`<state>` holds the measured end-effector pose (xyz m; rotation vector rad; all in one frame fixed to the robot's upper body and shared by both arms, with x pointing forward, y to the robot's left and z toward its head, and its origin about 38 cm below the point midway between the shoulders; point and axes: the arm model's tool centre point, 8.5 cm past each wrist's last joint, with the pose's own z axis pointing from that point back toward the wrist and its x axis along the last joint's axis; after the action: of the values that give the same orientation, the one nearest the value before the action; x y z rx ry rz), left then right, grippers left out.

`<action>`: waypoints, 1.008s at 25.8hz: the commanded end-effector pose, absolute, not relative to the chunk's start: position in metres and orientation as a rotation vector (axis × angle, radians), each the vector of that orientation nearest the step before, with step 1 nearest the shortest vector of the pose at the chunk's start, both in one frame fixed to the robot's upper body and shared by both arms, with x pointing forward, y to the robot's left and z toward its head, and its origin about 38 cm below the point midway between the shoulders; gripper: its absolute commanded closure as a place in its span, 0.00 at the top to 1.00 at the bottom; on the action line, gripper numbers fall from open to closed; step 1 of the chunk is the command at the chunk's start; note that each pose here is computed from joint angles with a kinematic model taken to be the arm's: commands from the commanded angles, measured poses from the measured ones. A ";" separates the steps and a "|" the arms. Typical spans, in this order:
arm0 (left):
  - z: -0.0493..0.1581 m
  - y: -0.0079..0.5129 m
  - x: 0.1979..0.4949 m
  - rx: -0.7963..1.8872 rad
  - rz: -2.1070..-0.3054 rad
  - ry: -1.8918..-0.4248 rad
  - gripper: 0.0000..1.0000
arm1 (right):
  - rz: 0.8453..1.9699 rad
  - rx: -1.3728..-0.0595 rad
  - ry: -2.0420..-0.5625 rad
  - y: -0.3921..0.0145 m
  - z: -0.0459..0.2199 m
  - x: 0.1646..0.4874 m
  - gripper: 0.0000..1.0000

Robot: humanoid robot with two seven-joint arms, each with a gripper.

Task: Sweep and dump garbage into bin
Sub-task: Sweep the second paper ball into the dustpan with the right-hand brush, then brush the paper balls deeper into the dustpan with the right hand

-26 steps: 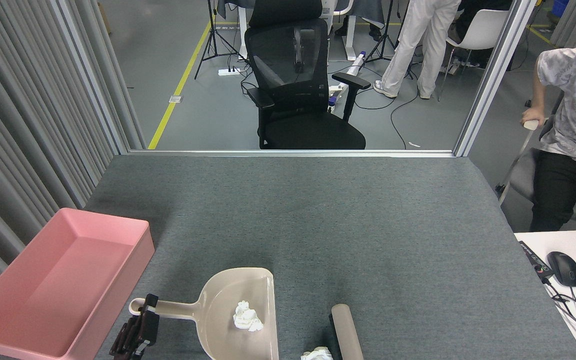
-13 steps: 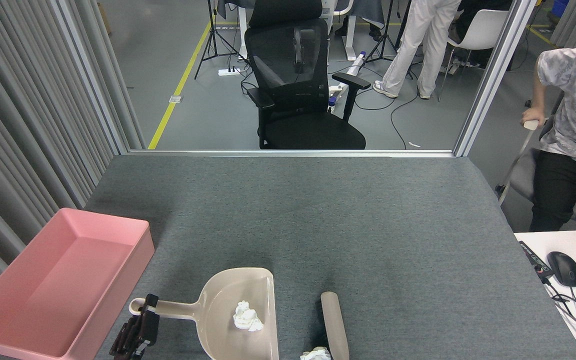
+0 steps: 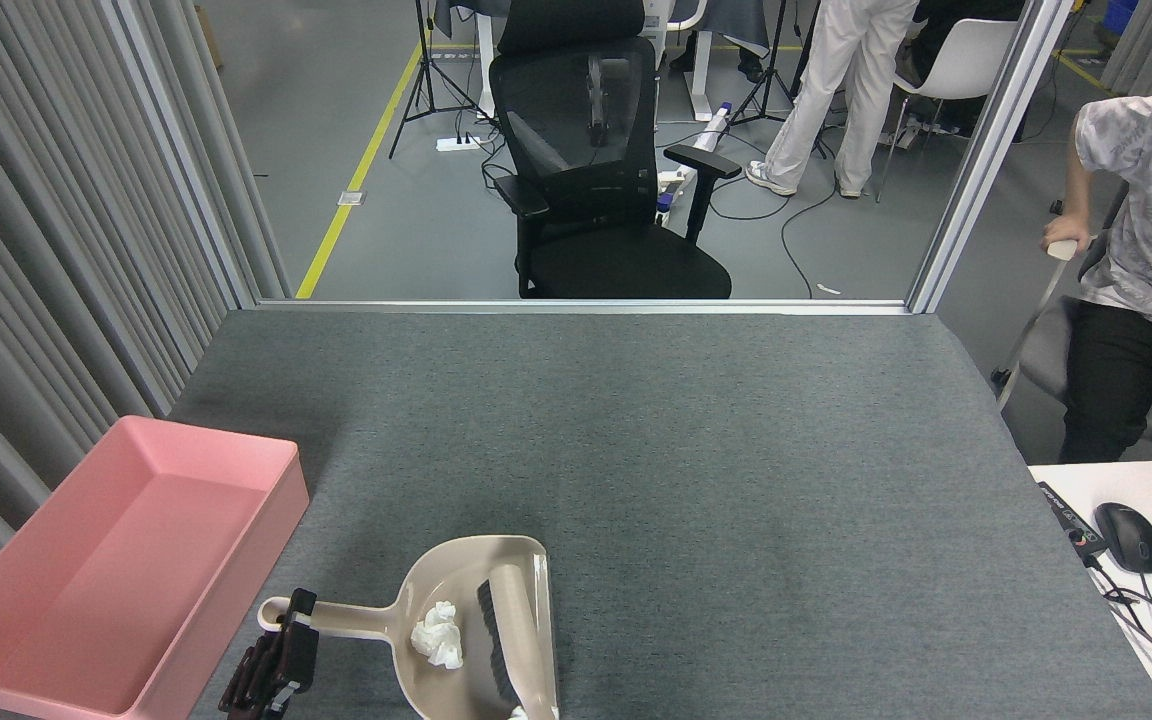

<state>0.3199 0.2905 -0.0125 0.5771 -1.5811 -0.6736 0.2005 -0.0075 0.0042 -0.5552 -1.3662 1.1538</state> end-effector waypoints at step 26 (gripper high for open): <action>-0.012 0.291 0.318 0.577 -0.676 -1.581 0.40 | 1.113 -0.860 -1.221 -0.040 0.006 0.159 0.00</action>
<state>0.3175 0.2904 -0.0127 0.5761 -1.5813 -0.6758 0.1623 -0.0509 0.0046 -0.8990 -1.2025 1.1006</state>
